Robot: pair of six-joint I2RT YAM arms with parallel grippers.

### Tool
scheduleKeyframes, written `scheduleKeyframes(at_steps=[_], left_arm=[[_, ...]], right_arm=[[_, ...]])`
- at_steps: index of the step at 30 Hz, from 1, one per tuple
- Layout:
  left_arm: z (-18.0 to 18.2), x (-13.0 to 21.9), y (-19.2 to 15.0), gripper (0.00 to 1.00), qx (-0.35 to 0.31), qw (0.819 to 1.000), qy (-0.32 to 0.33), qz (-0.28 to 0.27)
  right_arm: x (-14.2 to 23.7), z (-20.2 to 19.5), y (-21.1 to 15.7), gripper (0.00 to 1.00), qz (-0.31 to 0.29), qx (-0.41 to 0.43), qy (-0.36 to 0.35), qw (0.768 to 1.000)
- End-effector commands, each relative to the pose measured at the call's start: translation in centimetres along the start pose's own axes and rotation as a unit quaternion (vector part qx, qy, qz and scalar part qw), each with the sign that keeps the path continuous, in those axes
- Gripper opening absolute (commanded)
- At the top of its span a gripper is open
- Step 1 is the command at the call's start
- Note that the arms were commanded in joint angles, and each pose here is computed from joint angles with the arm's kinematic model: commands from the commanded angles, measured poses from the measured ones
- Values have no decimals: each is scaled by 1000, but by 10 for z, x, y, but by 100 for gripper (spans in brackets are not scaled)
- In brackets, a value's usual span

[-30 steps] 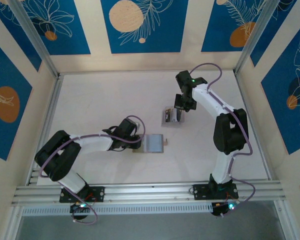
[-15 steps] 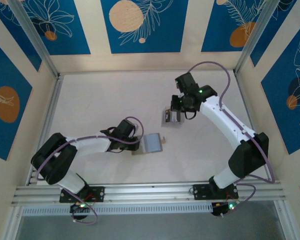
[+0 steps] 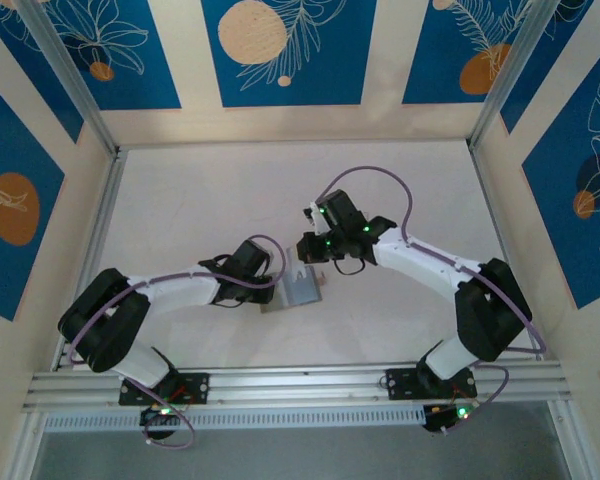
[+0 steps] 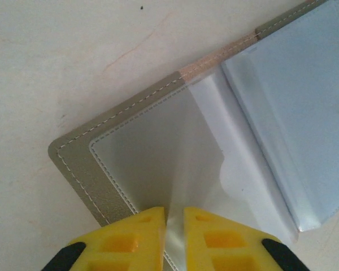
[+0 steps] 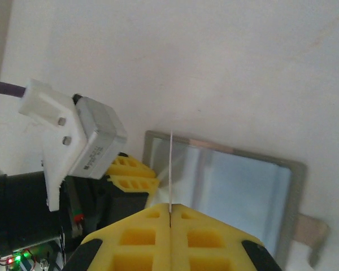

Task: Put the credit cards into the card holder

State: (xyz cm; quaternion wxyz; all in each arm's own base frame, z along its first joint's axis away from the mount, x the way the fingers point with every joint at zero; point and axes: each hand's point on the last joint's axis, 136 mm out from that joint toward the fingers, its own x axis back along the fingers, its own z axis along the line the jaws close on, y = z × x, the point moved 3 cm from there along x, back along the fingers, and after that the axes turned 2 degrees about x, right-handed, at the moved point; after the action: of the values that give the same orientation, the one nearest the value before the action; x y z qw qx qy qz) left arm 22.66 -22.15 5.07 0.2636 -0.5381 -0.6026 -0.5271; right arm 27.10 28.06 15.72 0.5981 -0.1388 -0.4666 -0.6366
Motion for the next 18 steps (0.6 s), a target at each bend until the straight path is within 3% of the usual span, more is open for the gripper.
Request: scheduleKeyframes(at_steps=[1,9,18], left_arm=[[14,1,-17,14,-6,999,33,24],[19,1,-21,9,-6,999,45,28],[23,-1,-26,8,-7,998,53,36]], right_arm=[[-23,12,-2,0,-8,12,54,998],[-57,0,-15,0,6,7,60,998],[-60,-11,-18,0,-4,4,41,999]])
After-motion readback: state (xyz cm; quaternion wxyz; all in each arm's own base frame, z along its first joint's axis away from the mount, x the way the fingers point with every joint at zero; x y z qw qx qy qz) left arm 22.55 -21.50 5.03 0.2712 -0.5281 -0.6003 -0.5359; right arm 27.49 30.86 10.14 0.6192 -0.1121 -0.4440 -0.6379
